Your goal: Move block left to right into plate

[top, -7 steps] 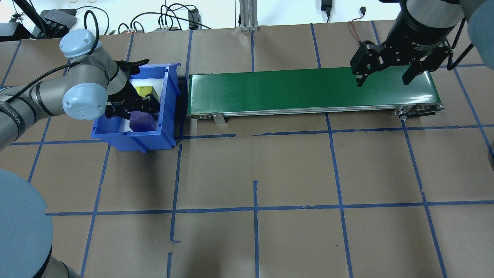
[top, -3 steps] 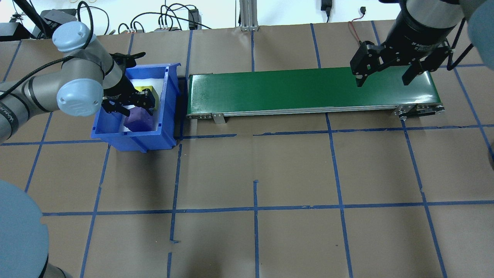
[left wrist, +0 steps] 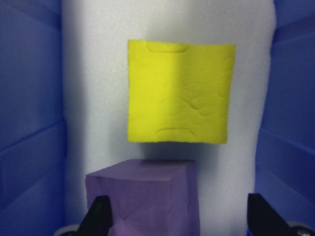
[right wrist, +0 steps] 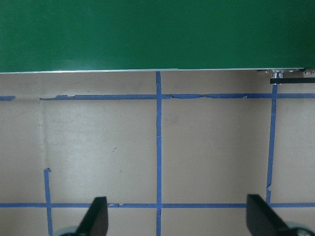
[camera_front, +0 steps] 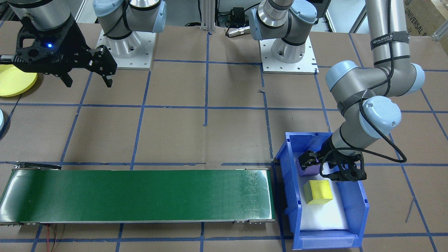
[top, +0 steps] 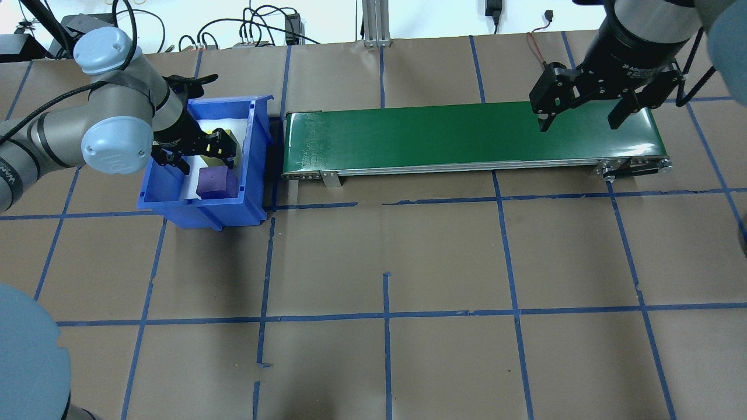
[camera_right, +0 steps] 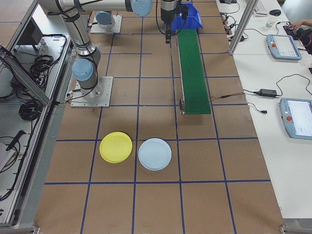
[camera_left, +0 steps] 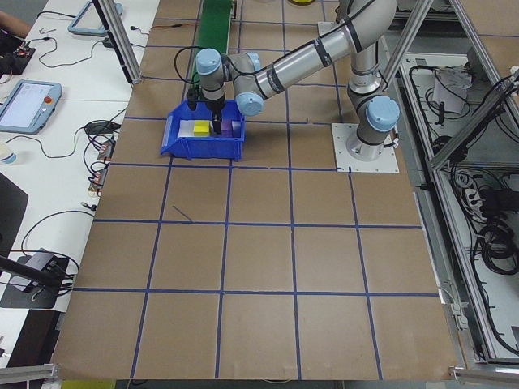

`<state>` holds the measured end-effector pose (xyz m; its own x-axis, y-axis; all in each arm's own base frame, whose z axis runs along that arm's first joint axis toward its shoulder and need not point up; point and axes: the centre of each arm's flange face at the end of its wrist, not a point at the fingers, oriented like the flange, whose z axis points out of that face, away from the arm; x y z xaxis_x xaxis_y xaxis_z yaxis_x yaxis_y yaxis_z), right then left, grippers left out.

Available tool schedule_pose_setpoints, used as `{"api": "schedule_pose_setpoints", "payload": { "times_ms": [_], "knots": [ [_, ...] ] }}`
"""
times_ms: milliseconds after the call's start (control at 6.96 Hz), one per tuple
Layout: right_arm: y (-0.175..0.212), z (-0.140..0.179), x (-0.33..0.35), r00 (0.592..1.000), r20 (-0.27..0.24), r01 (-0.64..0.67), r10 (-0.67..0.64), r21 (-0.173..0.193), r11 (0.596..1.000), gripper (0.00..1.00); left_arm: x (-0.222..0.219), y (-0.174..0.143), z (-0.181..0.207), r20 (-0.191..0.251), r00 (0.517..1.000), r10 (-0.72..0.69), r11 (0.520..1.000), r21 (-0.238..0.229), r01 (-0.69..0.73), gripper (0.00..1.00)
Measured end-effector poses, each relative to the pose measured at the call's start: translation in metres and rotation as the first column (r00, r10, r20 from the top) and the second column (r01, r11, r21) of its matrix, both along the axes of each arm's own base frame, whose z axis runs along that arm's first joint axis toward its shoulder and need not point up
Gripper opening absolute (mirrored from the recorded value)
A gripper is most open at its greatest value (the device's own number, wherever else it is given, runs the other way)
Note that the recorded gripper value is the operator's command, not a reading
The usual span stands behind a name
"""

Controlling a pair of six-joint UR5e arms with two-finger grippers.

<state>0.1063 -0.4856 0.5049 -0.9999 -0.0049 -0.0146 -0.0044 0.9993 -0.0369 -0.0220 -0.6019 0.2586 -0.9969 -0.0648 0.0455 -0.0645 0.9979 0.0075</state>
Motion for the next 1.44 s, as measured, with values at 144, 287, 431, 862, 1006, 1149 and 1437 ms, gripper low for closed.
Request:
{"api": "schedule_pose_setpoints", "payload": {
  "times_ms": [144, 287, 431, 862, 1006, 1149, 1437],
  "knots": [
    [0.0, 0.0, 0.0, 1.0, 0.0, 0.0, 0.0, 0.0, 1.0, 1.0, 0.0, 0.0, 0.0, 0.0, 1.0, 0.0, 1.0, 0.001, 0.0, 1.0],
    [0.0, 0.0, 0.0, 1.0, 0.0, 0.0, 0.0, 0.0, 1.0, 1.0, -0.001, 0.001, -0.003, -0.002, 1.0, 0.001, 1.0, 0.006, -0.001, 1.0],
    [0.0, 0.0, 0.0, 1.0, 0.0, 0.0, 0.0, 0.0, 1.0, 1.0, -0.001, 0.001, -0.007, -0.005, 1.0, 0.009, 1.0, 0.014, -0.009, 1.0],
    [0.0, 0.0, 0.0, 1.0, 0.0, 0.0, 0.0, 0.0, 1.0, 1.0, -0.003, 0.006, -0.024, -0.014, 0.999, 0.044, 0.998, 0.047, -0.043, 0.7],
    [0.0, 0.0, 0.0, 1.0, 0.0, 0.0, 0.0, 0.001, 1.0, 1.0, -0.003, 0.011, -0.031, -0.013, 0.999, 0.046, 0.997, 0.06, -0.045, 0.31],
    [0.0, 0.0, 0.0, 1.0, 0.0, 0.0, 0.0, 0.0, 1.0, 1.0, -0.003, 0.015, -0.036, -0.014, 0.999, 0.046, 0.996, 0.072, -0.045, 0.19],
    [0.0, 0.0, 0.0, 1.0, 0.0, 0.0, 0.0, 0.0, 1.0, 1.0, -0.003, 0.014, -0.013, -0.006, 0.999, 0.038, 0.999, 0.03, -0.038, 0.19]
  ]
}}
